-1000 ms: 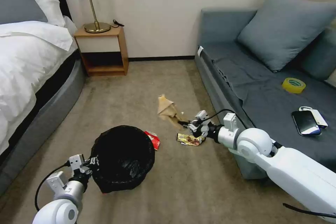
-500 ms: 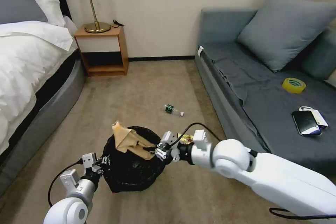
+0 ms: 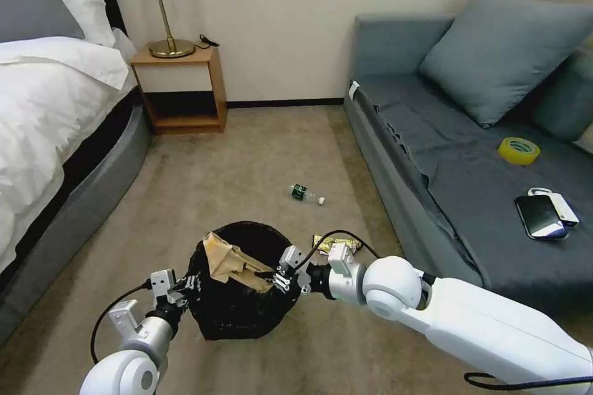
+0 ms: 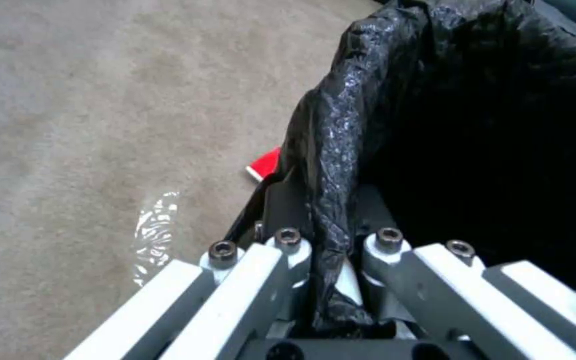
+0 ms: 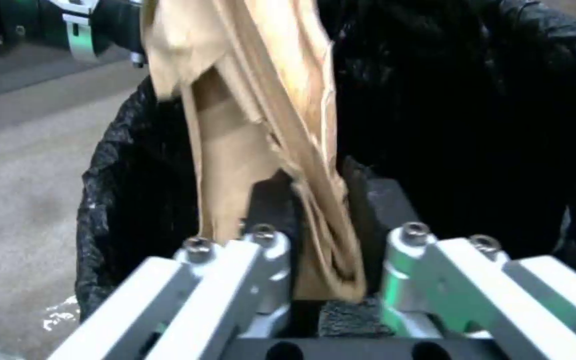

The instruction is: Pick up the trash bin, then pick up the garbage on the floor and place it into the trash bin.

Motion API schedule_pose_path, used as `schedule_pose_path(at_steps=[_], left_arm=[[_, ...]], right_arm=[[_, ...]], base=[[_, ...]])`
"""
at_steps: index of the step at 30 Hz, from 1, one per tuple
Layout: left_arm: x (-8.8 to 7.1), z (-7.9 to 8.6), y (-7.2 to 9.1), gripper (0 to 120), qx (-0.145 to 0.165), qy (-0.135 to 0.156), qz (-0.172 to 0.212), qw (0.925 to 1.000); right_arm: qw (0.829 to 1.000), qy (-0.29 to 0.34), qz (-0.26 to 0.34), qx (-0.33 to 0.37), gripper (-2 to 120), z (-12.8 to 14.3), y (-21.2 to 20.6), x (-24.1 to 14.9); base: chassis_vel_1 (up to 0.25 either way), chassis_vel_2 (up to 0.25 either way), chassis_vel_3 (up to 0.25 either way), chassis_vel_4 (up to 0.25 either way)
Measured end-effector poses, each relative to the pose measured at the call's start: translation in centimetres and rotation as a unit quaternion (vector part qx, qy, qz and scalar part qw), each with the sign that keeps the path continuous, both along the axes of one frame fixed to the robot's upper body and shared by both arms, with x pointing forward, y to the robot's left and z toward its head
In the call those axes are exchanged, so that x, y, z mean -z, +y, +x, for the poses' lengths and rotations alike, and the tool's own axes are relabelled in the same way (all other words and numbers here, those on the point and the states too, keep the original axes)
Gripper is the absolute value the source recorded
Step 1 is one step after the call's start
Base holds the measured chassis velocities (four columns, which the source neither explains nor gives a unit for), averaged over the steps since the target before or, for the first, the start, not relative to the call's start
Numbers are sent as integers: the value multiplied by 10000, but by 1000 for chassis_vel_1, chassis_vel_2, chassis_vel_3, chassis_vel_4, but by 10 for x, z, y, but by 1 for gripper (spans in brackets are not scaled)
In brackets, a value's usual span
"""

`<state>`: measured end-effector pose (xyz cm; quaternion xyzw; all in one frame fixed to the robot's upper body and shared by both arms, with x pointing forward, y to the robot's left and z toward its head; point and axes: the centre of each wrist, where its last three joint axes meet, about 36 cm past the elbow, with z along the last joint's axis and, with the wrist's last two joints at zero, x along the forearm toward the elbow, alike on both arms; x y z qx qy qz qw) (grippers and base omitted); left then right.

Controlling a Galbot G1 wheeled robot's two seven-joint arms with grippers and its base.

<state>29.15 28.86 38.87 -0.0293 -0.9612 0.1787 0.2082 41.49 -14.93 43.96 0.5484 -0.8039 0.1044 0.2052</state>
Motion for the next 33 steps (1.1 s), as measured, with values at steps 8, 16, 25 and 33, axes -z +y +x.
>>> schedule_pose_path(at_steps=[8,16,25,33], left_arm=[[4,6,7,4,34,16,-9,10000],[5,14,27,4,114,28,-24,9999],[9,14,48,4,102,56,-24,9999],[7,14,50,4,108,52,37,9999]], right_arm=[[9999,1,-25,98,46,6,-7,1],[9998,103,93,170,74,9,2,14],[9936,-436,337,991,99,15,18,14],[9754,-1156,481,1816,100,8,-14,11]], base=[[0,0,0,0],[0,0,0,0],[0,0,0,0],[0,0,0,0]])
